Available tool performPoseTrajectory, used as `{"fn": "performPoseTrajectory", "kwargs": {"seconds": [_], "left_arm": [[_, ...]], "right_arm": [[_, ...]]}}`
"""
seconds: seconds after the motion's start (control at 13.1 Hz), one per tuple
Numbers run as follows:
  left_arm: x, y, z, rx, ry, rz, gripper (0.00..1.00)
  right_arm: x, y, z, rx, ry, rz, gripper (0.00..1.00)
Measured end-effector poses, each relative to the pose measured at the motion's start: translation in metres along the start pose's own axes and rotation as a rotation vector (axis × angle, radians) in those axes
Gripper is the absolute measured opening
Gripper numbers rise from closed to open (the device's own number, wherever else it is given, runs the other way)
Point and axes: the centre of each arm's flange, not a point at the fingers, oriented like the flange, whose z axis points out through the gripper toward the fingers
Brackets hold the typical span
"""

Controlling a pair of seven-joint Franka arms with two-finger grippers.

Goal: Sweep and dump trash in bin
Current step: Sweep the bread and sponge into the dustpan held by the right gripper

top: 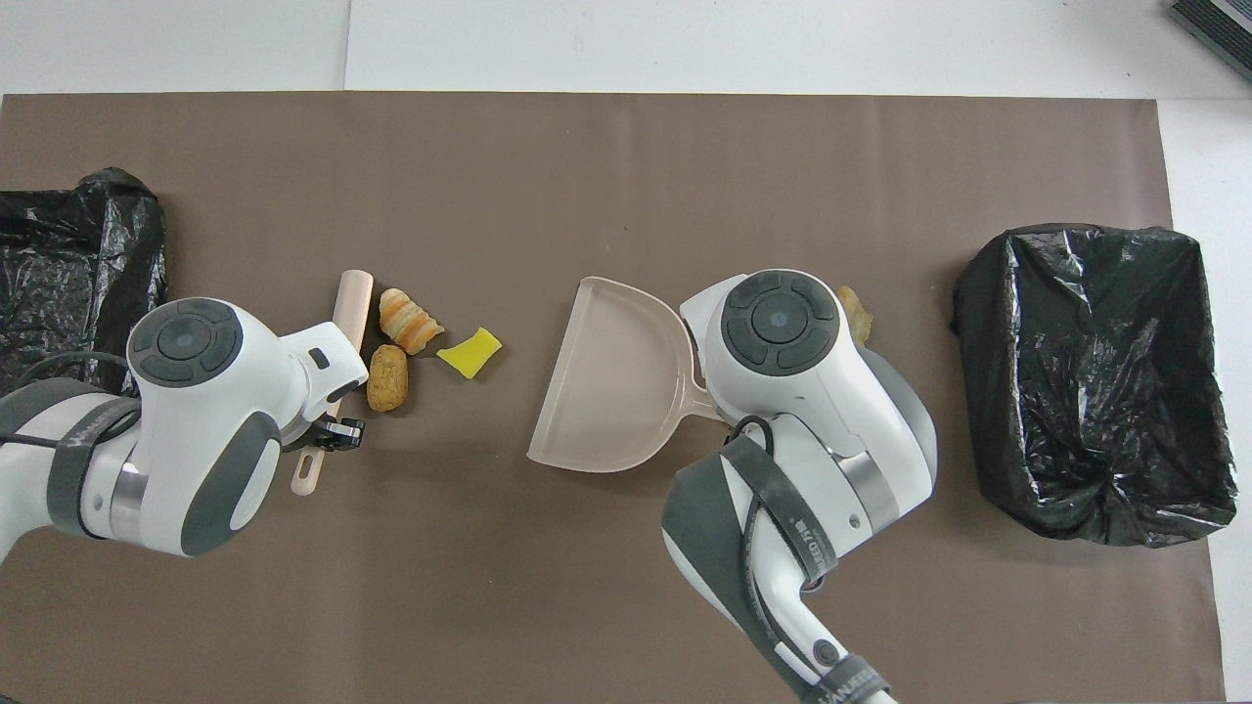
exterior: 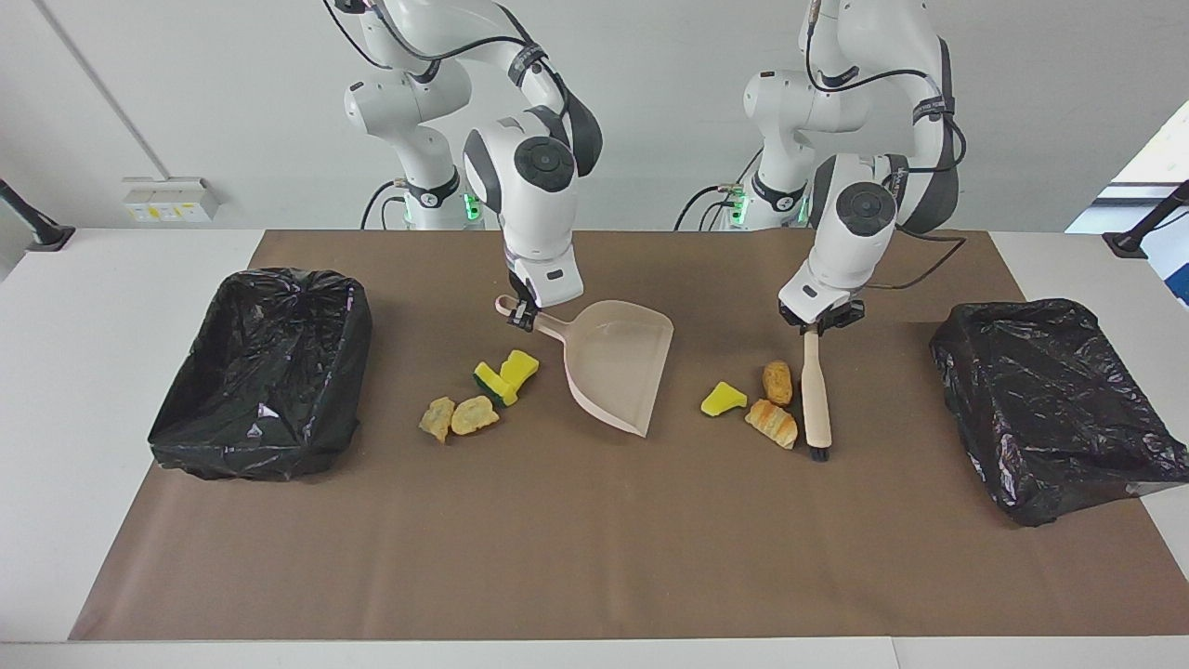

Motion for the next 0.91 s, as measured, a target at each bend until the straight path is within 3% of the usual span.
{"fn": "performPoseTrajectory", "kwargs": {"seconds": [0.53,0.91], "left_arm": [[-0.018,0.057,0.003,-0.063,-0.019,0.058,0.26],[-0.048,0.150,-0.008,-0.123,-0.024,0.124,0.26]], "right_arm": [[0.021,-0.026,0.032,0.006,-0.022,-0.036,0.32],[0.023,-0.028,0.033,0.006,-0.024,-0.027,0.32]]}}
